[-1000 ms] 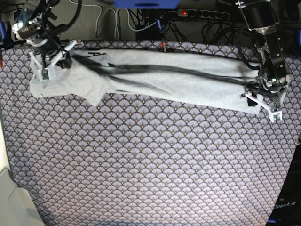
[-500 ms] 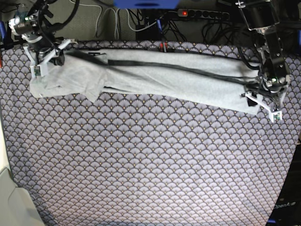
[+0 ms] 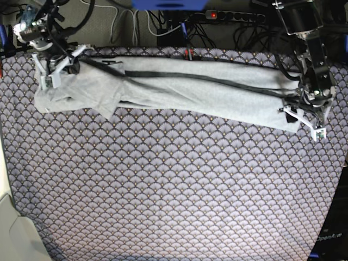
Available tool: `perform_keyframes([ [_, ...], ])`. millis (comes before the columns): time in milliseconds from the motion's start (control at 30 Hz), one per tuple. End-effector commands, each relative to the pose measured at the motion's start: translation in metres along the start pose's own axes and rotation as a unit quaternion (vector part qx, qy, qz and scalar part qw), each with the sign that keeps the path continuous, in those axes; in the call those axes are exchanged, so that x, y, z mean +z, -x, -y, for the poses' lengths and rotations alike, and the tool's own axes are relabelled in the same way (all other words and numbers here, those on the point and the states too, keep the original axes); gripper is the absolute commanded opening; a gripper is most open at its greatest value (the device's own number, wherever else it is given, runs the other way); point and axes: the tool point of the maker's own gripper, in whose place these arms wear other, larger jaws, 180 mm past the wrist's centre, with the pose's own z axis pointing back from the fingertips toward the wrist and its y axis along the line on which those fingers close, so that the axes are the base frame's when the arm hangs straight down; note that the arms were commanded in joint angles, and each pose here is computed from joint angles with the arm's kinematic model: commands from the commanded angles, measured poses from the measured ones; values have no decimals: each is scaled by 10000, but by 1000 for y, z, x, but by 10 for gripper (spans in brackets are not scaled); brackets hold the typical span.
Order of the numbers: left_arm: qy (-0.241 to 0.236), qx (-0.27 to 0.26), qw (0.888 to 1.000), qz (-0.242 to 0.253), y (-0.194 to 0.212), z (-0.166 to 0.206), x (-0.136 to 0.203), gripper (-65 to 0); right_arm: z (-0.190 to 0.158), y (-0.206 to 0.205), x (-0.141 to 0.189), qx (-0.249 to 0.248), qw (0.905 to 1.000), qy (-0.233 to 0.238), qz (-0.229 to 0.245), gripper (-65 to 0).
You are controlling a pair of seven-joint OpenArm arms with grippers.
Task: Fold the T-shirt properly
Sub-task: 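Lift the sleeve end and fold it onto the shirt strip, then grasp the strip end with the left gripper and lift it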
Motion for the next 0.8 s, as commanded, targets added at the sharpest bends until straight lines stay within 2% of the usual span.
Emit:
perform_keyframes([
  [0, -69, -10, 9997, 222, -15, -7, 3, -223, 3, -8, 1, 105, 9999, -3, 132, -556],
  [133, -69, -10, 9998, 183, -14, -7, 3, -223, 4, 1, -4, 119, 9999, -76, -24, -421],
  [200, -69, -10, 9998, 168, -13, -7, 3, -223, 5, -1, -4, 117, 9999, -59, 14, -386],
  [533, -108, -134, 9996, -216, 27, -11, 5, -223, 6, -8, -6, 137, 9999, -63, 72, -389],
  [767, -70, -110, 9995, -274, 33, -8, 5, -223, 6, -9, -6, 143, 9998, -66, 84, -389],
])
